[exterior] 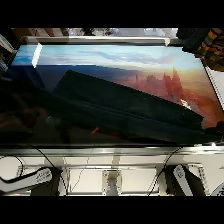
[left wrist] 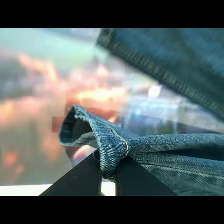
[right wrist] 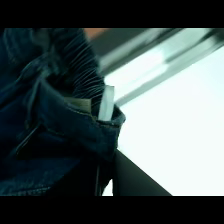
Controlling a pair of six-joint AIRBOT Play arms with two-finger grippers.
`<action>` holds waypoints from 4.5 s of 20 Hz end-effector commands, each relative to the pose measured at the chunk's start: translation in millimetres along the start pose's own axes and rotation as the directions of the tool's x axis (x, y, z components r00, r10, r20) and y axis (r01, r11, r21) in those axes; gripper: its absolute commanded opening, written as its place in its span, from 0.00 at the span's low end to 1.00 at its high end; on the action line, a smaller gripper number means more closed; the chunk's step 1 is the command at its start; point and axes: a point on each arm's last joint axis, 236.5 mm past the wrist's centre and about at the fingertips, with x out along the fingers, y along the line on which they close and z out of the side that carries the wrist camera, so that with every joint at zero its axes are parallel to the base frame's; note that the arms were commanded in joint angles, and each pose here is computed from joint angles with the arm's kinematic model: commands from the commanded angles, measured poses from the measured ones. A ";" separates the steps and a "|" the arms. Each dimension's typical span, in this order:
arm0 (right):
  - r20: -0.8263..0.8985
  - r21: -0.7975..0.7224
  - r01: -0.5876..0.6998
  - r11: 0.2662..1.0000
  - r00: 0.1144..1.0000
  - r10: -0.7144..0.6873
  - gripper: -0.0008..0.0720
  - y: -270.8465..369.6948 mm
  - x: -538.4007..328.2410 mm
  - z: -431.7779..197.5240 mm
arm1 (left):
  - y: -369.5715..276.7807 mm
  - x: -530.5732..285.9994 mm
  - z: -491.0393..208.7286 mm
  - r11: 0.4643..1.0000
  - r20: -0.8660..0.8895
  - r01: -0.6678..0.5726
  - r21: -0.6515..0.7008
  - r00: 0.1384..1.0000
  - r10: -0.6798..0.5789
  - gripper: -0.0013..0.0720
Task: Fold the clothes and pants, and hang the long-sleeved shirts on hangers.
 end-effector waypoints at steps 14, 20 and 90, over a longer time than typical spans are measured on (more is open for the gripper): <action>0.383 0.317 -0.285 0.904 0.911 0.153 0.05 39.7 102.6 162.7 | -38.5 169.6 174.0 0.848 0.380 0.410 -0.335 0.883 -0.276 0.06; 0.482 0.360 -0.367 0.858 0.860 0.166 0.05 42.7 110.8 207.7 | -27.3 196.1 193.9 0.866 0.462 0.376 -0.329 0.864 -0.200 0.06; 0.320 0.235 -0.292 0.927 0.924 0.210 0.76 45.0 94.1 250.8 | 3.2 188.3 179.6 0.970 0.397 0.170 -0.176 0.914 -0.088 0.51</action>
